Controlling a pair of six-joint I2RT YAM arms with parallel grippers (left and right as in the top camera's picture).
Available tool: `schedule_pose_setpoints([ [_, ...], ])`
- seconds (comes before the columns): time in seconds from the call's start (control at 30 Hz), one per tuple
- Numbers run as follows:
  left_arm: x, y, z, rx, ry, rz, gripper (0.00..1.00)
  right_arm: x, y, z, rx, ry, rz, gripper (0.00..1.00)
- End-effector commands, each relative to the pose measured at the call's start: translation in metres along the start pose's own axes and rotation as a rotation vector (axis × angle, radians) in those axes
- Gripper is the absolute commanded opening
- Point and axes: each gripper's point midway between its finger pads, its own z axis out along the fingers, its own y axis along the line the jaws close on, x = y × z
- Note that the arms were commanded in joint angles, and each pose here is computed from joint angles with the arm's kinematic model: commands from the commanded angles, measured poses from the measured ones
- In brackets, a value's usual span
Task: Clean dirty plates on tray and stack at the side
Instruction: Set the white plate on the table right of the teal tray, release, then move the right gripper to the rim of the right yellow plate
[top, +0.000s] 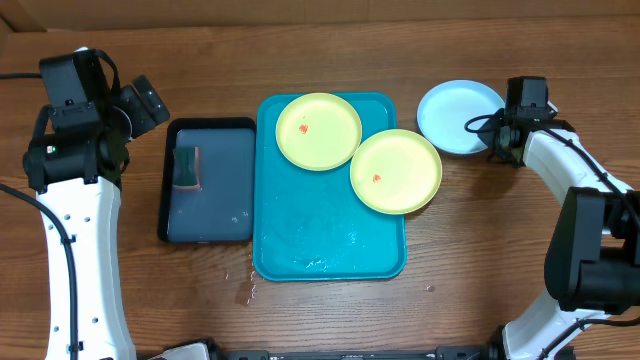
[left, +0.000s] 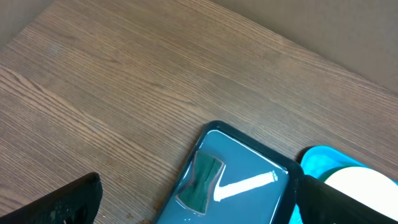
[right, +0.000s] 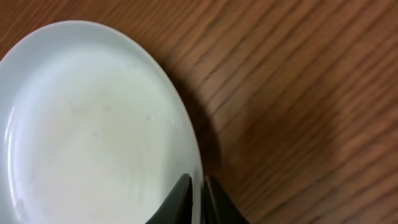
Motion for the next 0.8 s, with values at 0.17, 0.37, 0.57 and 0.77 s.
schedule_pose_setpoints([
  [0.17, -0.006, -0.002, -0.003, 0.013, -0.015, -0.018, 1.0, 0.01, 0.015, 0.001, -0.084, 0.058, -0.007, 0.2],
  [0.37, -0.006, -0.002, -0.003, 0.013, -0.015, -0.018, 1.0, 0.011, 0.023, -0.002, -0.13, 0.074, -0.124, 0.4],
  [0.57, -0.006, -0.002, -0.003, 0.013, -0.015, -0.018, 1.0, 0.014, 0.05, -0.023, -0.272, 0.145, -0.281, 0.66],
  [0.77, -0.006, -0.002, -0.003, 0.013, -0.015, -0.018, 1.0, 0.013, 0.076, -0.061, -0.384, 0.237, -0.332, 0.67],
])
